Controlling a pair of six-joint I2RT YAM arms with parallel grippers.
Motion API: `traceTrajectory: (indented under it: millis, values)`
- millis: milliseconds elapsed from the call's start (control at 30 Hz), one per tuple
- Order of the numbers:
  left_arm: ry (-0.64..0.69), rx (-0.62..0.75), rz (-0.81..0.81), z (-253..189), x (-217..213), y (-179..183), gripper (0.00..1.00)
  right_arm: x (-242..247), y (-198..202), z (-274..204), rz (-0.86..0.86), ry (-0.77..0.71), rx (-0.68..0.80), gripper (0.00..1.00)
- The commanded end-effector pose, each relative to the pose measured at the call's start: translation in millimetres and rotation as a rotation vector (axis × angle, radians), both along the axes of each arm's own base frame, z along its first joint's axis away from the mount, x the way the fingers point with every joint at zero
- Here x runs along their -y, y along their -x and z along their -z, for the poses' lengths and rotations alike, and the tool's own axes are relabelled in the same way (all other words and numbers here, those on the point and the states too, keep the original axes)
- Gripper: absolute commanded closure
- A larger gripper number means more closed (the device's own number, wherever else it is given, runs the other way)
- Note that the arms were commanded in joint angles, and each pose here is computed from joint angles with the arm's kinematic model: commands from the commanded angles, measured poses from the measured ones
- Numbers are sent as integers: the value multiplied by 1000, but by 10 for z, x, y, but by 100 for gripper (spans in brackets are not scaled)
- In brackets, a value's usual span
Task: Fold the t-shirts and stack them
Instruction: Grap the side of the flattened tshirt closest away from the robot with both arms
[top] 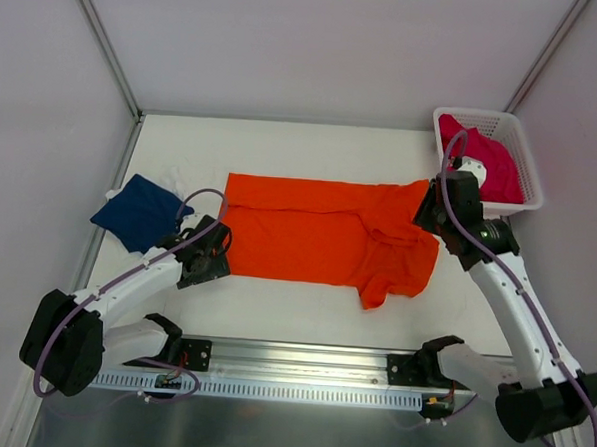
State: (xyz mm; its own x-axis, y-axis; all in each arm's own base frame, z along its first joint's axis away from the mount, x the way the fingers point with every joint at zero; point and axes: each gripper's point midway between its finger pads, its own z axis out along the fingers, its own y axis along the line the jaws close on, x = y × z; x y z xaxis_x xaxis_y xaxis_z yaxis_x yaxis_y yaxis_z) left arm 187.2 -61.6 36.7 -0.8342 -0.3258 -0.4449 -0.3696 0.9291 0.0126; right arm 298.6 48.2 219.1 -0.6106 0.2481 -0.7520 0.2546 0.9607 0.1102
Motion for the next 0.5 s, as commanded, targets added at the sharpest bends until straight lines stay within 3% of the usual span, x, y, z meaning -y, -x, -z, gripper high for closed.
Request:
traceTrajectory:
  millis: [0, 233, 467]
  values:
    - [67, 62, -13, 10, 92, -71, 25, 14, 375, -15, -8, 19, -10, 56]
    - [155, 181, 46, 19, 270, -276, 28, -89, 880, 9, -65, -19, 47, 57]
    - [139, 218, 42, 57, 255, -396, 30, -110, 1097, 173, -88, -4, 26, 57]
